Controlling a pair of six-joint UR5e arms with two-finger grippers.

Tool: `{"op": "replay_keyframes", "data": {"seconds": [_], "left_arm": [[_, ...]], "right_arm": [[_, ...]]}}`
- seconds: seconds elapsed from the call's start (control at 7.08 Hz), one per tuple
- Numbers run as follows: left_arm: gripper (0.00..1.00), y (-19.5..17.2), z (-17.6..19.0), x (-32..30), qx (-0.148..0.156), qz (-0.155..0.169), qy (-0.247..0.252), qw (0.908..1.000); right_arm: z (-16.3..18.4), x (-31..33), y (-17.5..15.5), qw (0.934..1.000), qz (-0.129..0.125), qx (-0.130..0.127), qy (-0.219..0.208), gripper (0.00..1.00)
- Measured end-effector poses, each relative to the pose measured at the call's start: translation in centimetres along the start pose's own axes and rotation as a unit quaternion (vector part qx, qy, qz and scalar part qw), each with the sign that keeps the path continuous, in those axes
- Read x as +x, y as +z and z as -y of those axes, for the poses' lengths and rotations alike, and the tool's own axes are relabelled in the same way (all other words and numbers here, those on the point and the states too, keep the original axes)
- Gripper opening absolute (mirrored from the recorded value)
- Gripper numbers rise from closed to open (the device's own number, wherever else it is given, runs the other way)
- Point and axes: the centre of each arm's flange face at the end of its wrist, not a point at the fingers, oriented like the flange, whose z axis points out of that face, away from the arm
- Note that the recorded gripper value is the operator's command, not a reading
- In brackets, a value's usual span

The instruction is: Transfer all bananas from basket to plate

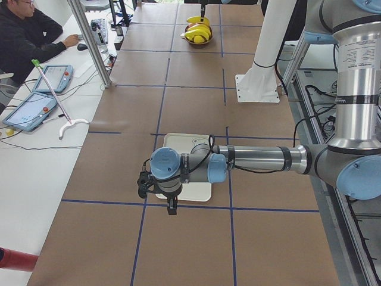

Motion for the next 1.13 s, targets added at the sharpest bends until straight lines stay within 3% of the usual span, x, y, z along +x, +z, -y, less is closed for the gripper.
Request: {"op": "replay_keyframes", "data": {"seconds": [0.56,0.85,1.13], "left_arm": [[1.00,0.0,0.0,0.0,0.000,-0.001,-0.001,1.0000],[1.00,0.0,0.0,0.1,0.000,-0.002,-0.001,1.0000],[1.00,-0.2,0.1,0.3,0.002,-0.004,-0.002,1.0000]], "right_arm": [[0.6,0.9,-5.8,0.9986,0.049,0.019,-0.009,0.00],[3.0,-4.5,-11.0,0.9958,0.090,0.014,-0.003,0.00],[7.7,-12.6,-12.9,0.9942,0.105,-0.009,-0.021,0.01]]}}
